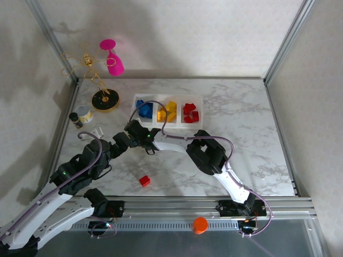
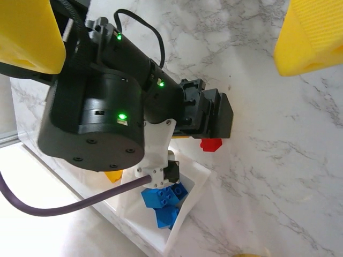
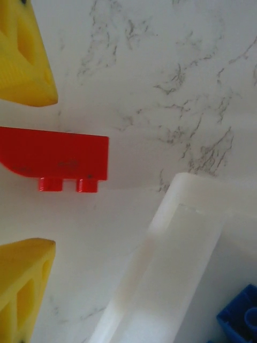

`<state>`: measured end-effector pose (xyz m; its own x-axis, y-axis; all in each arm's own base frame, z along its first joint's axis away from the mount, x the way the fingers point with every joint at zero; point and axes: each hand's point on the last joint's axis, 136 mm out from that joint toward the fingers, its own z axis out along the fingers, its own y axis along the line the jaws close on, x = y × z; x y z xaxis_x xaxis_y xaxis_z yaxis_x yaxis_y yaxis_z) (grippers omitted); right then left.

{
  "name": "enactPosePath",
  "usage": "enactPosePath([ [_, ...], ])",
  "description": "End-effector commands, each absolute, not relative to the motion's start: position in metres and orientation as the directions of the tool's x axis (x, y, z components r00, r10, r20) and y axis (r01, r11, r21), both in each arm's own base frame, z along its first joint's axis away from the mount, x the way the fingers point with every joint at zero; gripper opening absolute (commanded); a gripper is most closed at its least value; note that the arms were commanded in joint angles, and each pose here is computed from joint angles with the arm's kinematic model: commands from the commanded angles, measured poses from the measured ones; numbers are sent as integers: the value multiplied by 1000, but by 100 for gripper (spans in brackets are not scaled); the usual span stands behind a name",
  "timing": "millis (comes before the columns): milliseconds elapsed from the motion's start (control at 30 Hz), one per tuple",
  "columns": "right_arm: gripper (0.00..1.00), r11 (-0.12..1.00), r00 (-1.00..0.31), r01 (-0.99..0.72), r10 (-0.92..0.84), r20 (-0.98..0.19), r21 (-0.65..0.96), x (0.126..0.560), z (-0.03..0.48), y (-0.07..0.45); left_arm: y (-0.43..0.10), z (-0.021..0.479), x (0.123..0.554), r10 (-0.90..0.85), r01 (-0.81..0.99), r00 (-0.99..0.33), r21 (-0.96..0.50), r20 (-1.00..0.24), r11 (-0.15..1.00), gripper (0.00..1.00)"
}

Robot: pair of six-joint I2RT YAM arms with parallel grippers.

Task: Sort the legos into containers by color
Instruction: Pick up the lego from the center of the table, then place the lego in the container.

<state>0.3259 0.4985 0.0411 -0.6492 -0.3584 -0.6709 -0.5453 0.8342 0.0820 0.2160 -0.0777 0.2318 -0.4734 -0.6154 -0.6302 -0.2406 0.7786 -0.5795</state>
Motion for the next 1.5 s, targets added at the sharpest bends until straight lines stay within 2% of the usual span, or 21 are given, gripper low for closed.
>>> enactPosePath([
  [0, 58, 837, -640, -545, -385, -665, 40, 331, 33, 499, -66, 225, 214, -620, -289, -453, -553, -641, 782, 99],
  [333, 31, 831, -617, -557, -398, -679, 19, 337, 40, 503, -67, 224, 215, -625, -291, -452, -558, -636, 778, 100],
  [600, 21, 824, -597, -563, -354, -720, 62, 328, 84, 491, -72, 233, 217, -622, -269, -462, -568, -632, 778, 100],
  [833, 20, 837, -590, -536, -280, -757, 109, 313, 131, 451, -80, 240, 219, -613, -229, -473, -584, -633, 779, 100],
  [1000, 21, 894, -608, -432, -189, -771, 122, 319, 159, 397, -101, 233, 226, -582, -175, -528, -592, -618, 787, 100],
  [1200, 23, 956, -630, -258, -56, -775, 141, 344, 179, 318, -131, 230, 238, -526, -89, -596, -601, -607, 794, 100],
  [1367, 23, 986, -646, -122, 11, -764, 117, 377, 174, 262, -151, 226, 249, -493, -52, -630, -600, -601, 798, 100],
  [1467, 23, 991, -646, -92, 13, -763, 94, 397, 162, 247, -161, 223, 256, -481, -33, -642, -605, -597, 796, 100],
])
